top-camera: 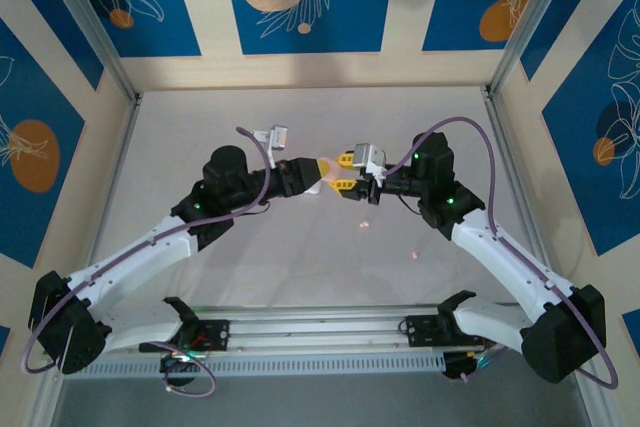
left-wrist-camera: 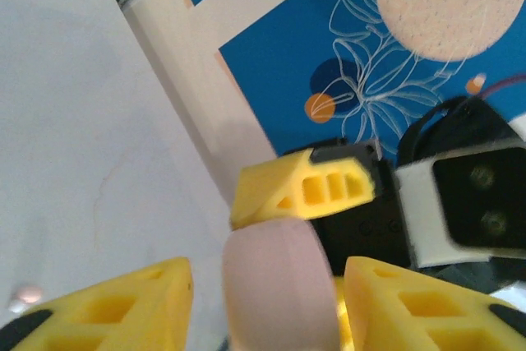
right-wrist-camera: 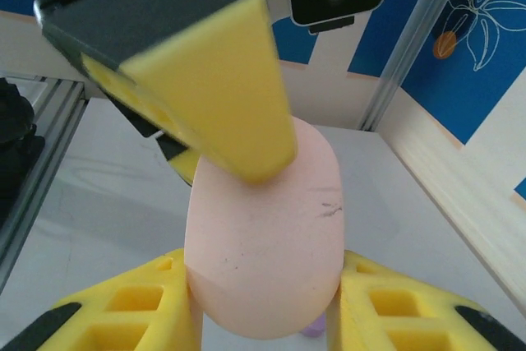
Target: Insert the wireless bluetooth earbuds into the charging case
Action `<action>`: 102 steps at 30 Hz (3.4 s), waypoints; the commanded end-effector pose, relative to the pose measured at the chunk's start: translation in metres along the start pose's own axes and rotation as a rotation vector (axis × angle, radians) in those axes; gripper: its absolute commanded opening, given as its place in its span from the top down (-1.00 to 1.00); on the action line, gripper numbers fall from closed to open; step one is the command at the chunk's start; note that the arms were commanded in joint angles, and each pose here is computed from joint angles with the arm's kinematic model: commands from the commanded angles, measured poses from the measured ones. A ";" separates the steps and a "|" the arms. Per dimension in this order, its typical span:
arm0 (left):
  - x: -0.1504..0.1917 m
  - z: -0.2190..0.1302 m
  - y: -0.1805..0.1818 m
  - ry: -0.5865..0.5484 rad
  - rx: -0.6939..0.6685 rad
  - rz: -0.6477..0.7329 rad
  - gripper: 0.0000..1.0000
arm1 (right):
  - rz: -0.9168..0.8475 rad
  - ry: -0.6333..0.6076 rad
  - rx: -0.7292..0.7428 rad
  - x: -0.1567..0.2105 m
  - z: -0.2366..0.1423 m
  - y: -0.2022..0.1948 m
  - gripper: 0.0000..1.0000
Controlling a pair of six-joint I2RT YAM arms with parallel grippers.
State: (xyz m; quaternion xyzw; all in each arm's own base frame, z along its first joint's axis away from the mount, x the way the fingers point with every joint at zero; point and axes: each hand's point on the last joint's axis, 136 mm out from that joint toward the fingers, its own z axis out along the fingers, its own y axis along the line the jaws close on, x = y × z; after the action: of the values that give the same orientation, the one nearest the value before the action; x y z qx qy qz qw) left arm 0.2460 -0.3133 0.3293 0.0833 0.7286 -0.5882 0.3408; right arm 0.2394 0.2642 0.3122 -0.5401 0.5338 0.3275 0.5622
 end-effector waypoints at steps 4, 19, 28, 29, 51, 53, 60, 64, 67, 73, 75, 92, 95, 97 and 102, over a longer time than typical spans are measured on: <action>0.008 -0.028 -0.027 -0.057 0.123 0.539 -0.38 | 0.194 -0.025 -0.248 -0.028 -0.012 0.025 0.31; 0.029 -0.033 -0.041 0.001 0.235 0.891 -0.45 | 0.309 -0.003 -0.459 -0.042 -0.014 0.048 0.32; 0.036 -0.029 -0.047 0.040 0.290 0.852 -0.21 | 0.284 0.031 -0.423 -0.033 -0.011 0.045 0.32; 0.035 -0.028 -0.048 0.041 0.291 0.849 -0.20 | 0.284 0.032 -0.424 -0.033 -0.011 0.045 0.31; 0.041 -0.022 -0.051 0.071 0.326 0.806 -0.02 | 0.244 0.069 -0.397 -0.022 -0.004 0.044 0.32; 0.041 -0.022 -0.051 0.071 0.326 0.806 -0.01 | 0.244 0.074 -0.397 -0.021 -0.004 0.044 0.32; 0.044 -0.021 -0.050 0.084 0.328 0.801 0.07 | 0.246 0.079 -0.402 -0.021 -0.003 0.045 0.32; 0.044 -0.021 -0.050 0.085 0.329 0.799 0.10 | 0.237 0.111 -0.388 -0.015 0.000 0.044 0.32; 0.045 -0.021 -0.051 0.088 0.334 0.800 0.11 | 0.243 0.113 -0.404 -0.016 0.001 0.046 0.32; 0.049 -0.023 -0.051 0.104 0.346 0.808 0.39 | 0.259 0.114 -0.392 -0.018 0.002 0.043 0.29; 0.051 -0.024 -0.051 0.109 0.346 0.813 0.49 | 0.279 0.121 -0.379 -0.019 0.002 0.039 0.26; 0.061 -0.030 -0.046 0.126 0.343 0.834 0.62 | 0.447 0.092 -0.268 -0.034 -0.007 0.006 0.03; 0.060 -0.029 -0.049 0.111 0.352 0.828 0.61 | 0.417 0.114 -0.244 -0.030 -0.004 0.008 0.04; 0.059 -0.029 -0.049 0.105 0.356 0.822 0.59 | 0.391 0.112 -0.250 -0.031 -0.003 0.012 0.10; 0.060 -0.027 -0.047 0.105 0.354 0.807 0.50 | 0.358 0.106 -0.268 -0.034 -0.002 0.018 0.35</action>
State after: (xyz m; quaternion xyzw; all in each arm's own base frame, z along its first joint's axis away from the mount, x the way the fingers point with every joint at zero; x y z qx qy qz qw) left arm 0.1773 -0.3177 0.3214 0.4352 0.5737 -0.5015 0.4796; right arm 0.2173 0.2736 0.3329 -0.5140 0.6095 0.4738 0.3738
